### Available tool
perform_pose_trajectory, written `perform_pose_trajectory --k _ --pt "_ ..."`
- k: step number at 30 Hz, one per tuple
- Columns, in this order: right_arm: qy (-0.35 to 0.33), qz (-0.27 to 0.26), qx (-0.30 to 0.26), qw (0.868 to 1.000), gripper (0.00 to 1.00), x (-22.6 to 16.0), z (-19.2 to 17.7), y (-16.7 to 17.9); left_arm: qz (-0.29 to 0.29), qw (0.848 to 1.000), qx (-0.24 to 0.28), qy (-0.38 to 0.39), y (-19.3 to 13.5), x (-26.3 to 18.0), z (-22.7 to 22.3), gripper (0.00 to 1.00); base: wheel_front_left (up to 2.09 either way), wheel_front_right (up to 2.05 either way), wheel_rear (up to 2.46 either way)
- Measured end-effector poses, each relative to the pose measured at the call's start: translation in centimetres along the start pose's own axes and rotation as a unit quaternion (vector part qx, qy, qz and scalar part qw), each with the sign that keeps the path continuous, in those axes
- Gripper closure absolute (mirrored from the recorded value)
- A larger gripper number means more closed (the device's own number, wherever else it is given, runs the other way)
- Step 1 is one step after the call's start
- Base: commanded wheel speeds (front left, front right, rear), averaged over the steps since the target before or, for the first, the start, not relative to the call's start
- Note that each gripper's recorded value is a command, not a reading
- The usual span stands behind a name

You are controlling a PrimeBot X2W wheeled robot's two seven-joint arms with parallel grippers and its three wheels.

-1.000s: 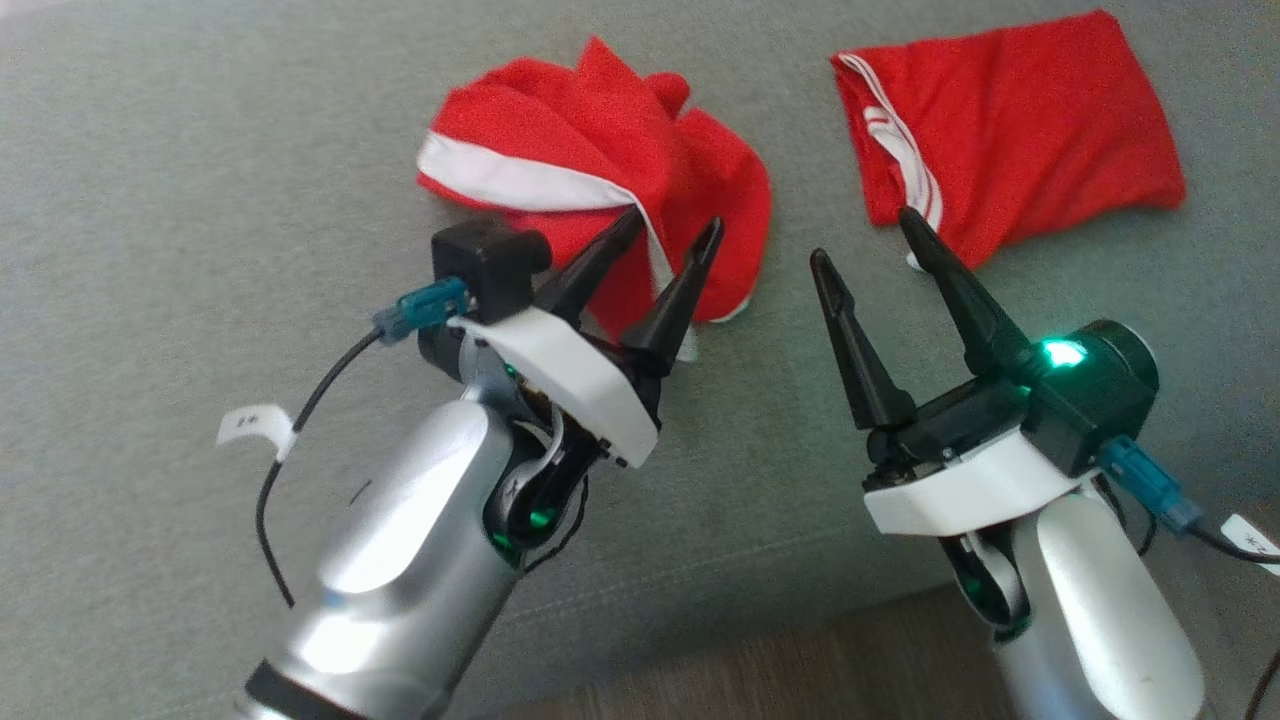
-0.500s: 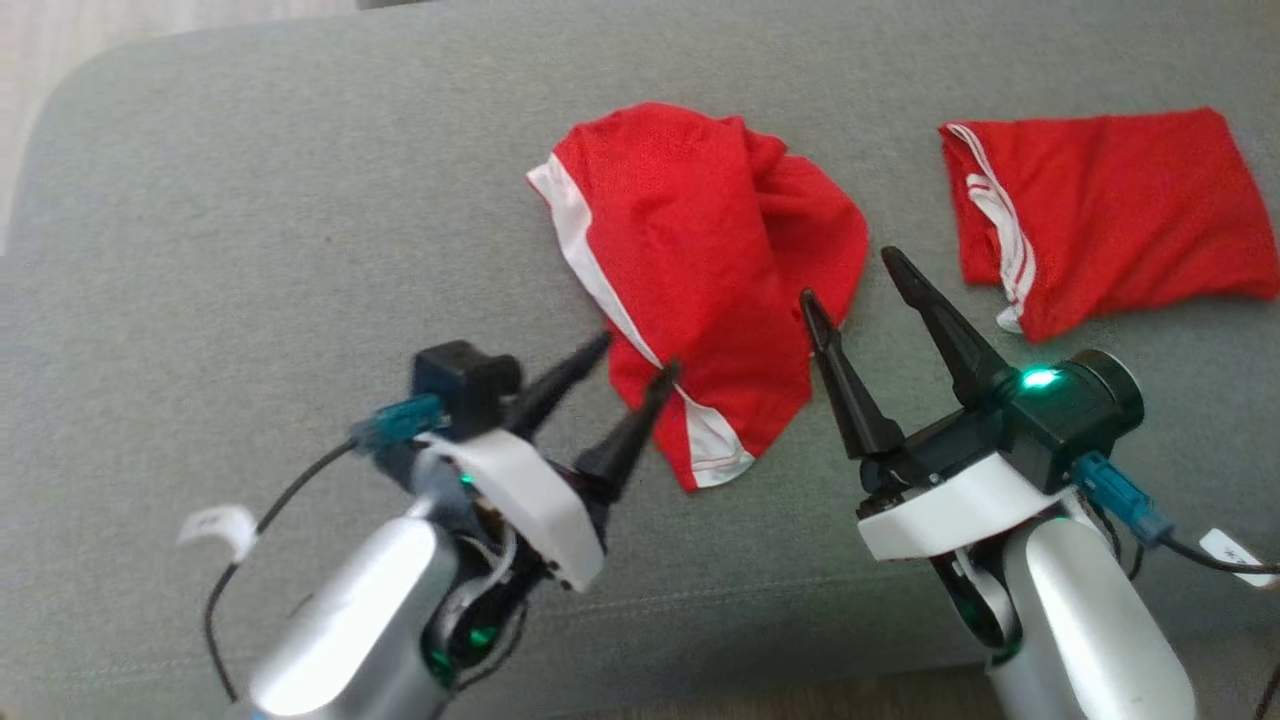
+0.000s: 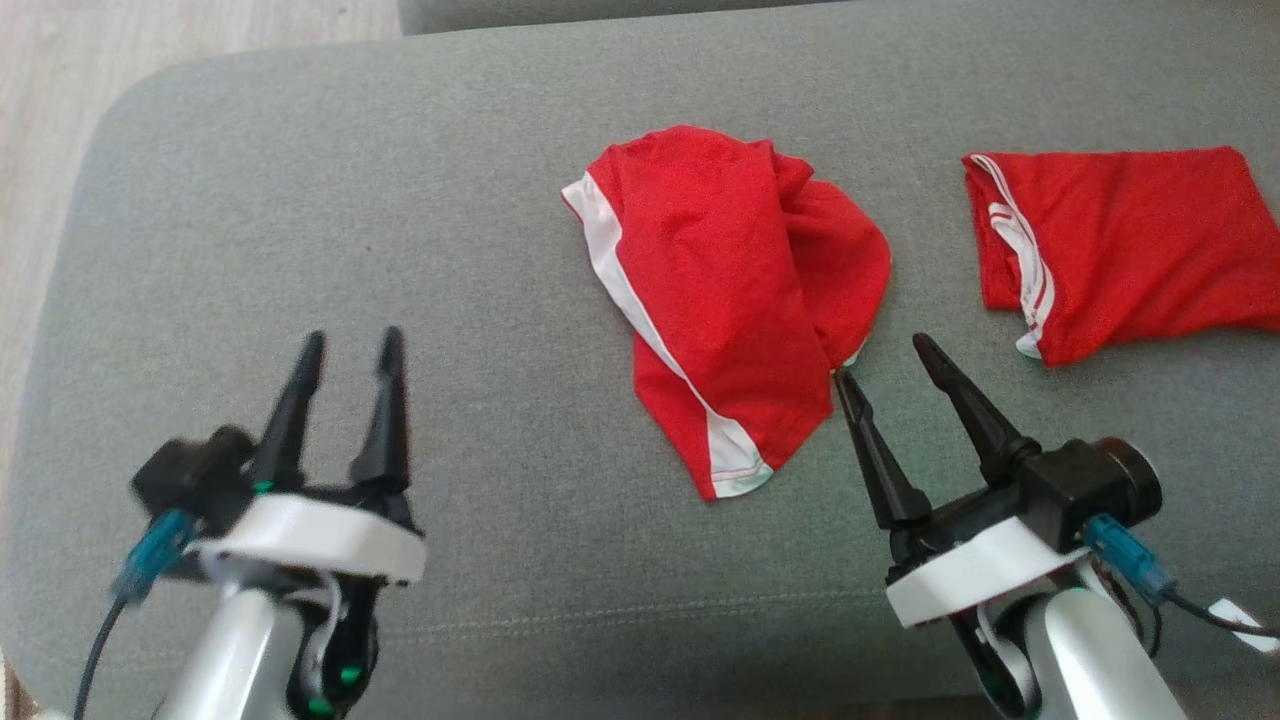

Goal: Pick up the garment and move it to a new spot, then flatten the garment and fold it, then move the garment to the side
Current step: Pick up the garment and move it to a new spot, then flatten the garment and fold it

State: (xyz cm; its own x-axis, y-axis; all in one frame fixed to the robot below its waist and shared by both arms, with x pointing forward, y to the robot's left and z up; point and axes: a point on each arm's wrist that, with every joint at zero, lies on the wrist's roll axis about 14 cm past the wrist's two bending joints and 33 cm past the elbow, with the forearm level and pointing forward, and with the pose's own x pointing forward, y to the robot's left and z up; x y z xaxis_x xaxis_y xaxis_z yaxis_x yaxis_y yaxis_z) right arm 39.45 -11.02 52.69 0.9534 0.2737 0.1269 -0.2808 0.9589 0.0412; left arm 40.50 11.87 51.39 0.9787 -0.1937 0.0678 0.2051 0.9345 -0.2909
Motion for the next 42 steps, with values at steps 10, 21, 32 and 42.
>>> perform_pose_trajectory --k 10,21,32,42 --pt "0.004 0.006 0.003 1.000 0.00 0.1 -0.2 0.5 0.055 0.998 0.012 -0.022 2.6 -2.7 0.3 0.00 0.00 0.00 0.00" --pt "0.110 0.025 0.042 0.993 0.00 -1.4 -6.2 2.4 0.057 0.998 0.013 -0.009 3.5 -2.7 -0.8 0.00 0.00 0.00 0.00" --pt "0.206 0.061 0.056 0.975 0.00 -1.6 -12.2 4.6 0.079 0.997 0.006 0.001 5.0 -3.2 -1.4 0.00 0.00 0.00 0.00" --pt "0.233 0.068 0.055 0.968 0.00 -0.5 -14.6 4.8 0.103 0.995 0.007 0.009 6.3 -4.3 -1.7 0.00 0.00 0.00 0.00"
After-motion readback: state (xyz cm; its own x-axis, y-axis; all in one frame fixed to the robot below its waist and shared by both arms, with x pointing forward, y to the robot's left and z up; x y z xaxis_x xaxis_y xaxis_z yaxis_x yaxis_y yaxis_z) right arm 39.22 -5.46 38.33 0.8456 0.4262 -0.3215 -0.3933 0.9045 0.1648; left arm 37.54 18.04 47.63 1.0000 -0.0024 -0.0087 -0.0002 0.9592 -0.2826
